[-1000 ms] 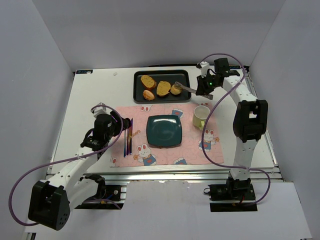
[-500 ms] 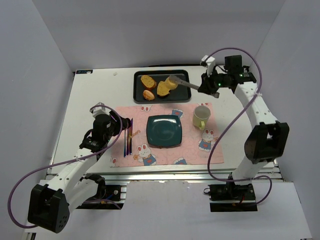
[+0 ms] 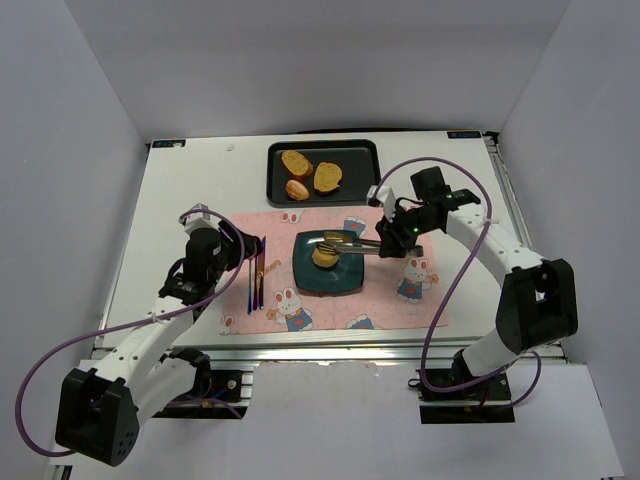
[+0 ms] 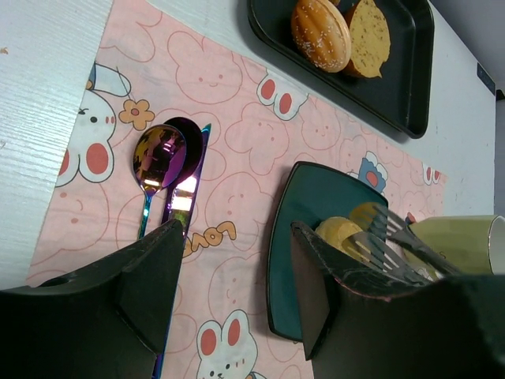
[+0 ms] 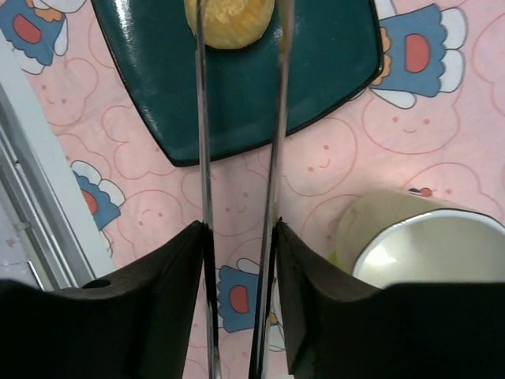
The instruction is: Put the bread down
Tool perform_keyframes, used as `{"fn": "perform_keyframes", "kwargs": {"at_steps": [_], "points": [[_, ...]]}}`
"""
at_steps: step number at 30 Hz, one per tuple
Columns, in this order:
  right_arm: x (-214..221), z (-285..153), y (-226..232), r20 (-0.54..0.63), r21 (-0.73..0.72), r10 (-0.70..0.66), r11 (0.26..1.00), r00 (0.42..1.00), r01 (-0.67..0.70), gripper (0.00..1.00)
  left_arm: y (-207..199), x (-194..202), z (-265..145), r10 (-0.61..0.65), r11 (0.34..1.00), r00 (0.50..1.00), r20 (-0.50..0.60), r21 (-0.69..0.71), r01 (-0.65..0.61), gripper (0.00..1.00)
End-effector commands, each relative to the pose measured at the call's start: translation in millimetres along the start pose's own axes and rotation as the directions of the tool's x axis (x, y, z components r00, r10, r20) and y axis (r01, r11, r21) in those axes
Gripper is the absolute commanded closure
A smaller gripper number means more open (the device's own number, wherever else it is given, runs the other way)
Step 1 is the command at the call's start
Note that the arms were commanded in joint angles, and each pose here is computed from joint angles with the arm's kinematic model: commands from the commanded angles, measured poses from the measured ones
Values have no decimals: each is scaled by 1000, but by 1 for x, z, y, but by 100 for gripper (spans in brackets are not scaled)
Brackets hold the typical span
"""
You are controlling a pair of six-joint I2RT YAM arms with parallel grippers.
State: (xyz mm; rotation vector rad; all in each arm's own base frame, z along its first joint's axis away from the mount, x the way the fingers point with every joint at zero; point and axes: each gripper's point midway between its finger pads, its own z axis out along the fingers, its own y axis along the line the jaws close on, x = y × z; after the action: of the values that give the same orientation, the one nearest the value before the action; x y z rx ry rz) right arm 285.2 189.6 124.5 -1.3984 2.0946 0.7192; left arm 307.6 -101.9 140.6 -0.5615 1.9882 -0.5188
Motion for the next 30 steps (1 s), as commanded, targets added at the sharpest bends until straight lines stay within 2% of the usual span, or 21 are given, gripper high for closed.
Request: {"fn": "perform_keyframes", "kwargs": {"at_steps": [1,2,5,16,22,26,29,30], "points": [[-20,-14,-5,45,64,-86,994,995,83,52,-7,-7,-3,-15,999,1000,26,31,14,34],[-20,-14,-5,44,62,-86,995,995,83,47,-7,-7,-4,-15,999,1000,26,31,14,34],[-28,-18,-4,63,64,-102,993,993,98,41,-8,-8,-4,-14,999,999,30,32,13,34],[-70,-36,-17,151,142,-159,980,976,138,46,-6,-8,-6,-15,999,999,33,30,14,34],[-62,-28,-16,131,102,-132,988,983,119,47,-4,-9,-9,-15,1000,999,39,23,14,34],[-50,-22,-5,119,56,-174,984,977,168,47,-4,-7,-9,-18,999,999,38,27,16,34],[-18,-2,13,77,-3,-206,978,976,207,49,-5,-5,-7,-22,999,999,32,40,21,41],[-16,3,9,65,35,-238,971,969,236,50,-6,-4,-5,-24,999,999,29,45,22,47]]}}
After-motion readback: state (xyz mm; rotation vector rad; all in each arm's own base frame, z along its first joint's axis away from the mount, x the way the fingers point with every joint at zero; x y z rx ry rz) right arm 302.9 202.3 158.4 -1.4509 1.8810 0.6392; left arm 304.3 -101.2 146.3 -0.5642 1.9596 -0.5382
